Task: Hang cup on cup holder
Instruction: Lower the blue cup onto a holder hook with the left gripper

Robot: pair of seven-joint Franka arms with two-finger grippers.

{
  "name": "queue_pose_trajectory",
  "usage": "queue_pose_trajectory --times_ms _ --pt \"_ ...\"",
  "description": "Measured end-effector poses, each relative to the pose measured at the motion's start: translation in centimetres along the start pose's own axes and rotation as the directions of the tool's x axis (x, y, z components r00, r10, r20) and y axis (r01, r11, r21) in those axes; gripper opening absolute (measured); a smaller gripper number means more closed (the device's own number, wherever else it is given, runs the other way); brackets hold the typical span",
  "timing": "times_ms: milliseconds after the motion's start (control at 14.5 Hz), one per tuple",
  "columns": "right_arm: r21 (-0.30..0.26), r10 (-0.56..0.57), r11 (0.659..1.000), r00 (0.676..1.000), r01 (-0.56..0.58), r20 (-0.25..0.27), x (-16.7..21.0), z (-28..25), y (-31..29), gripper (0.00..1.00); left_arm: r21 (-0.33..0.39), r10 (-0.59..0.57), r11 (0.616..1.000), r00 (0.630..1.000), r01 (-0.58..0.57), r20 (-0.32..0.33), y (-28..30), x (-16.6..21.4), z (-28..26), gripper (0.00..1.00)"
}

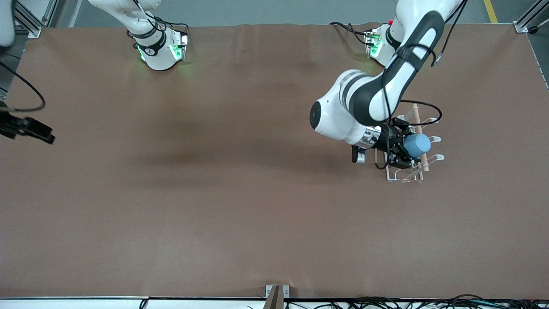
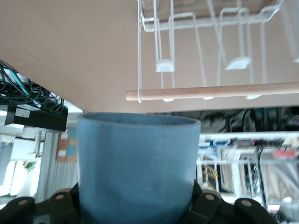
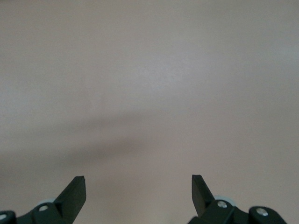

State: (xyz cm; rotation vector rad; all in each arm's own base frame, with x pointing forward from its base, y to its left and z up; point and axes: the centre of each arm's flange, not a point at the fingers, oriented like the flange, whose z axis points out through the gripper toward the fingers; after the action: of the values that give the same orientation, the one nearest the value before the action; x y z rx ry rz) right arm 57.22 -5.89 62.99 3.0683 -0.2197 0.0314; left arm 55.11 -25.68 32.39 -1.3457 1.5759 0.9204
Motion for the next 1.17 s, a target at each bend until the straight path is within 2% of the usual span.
queue_pose_trajectory --times_ms 275,688,895,1101,1170 --pt "-0.001 0.0 1.0 1.0 0.0 0.02 -1.6 -3.7 0.5 1.0 0.003 0.069 0.998 0.992 -0.07 0.101 0.0 3.9 4.0 0.77" --pt "0.012 0.004 1.0 1.0 -0.004 0.004 -0.6 -1.9 0.6 1.0 -0.028 0.159 0.987 0.976 -0.156 0.152 2.1 8.9 6.6 0.77" --pt "0.025 0.004 1.0 1.0 -0.004 0.007 -0.9 -1.5 0.5 1.0 -0.053 0.163 0.986 0.971 -0.156 0.176 2.5 9.3 7.2 0.77" --pt "0.032 0.007 0.999 1.0 -0.007 0.002 -1.1 -1.8 0.6 1.0 -0.079 0.117 0.991 0.974 -0.103 0.192 2.7 9.0 7.4 0.77" --pt "0.033 0.008 0.999 1.0 -0.008 0.001 -1.1 -1.9 0.7 1.0 -0.102 0.08 0.993 0.98 -0.062 0.184 2.9 8.8 7.4 0.83"
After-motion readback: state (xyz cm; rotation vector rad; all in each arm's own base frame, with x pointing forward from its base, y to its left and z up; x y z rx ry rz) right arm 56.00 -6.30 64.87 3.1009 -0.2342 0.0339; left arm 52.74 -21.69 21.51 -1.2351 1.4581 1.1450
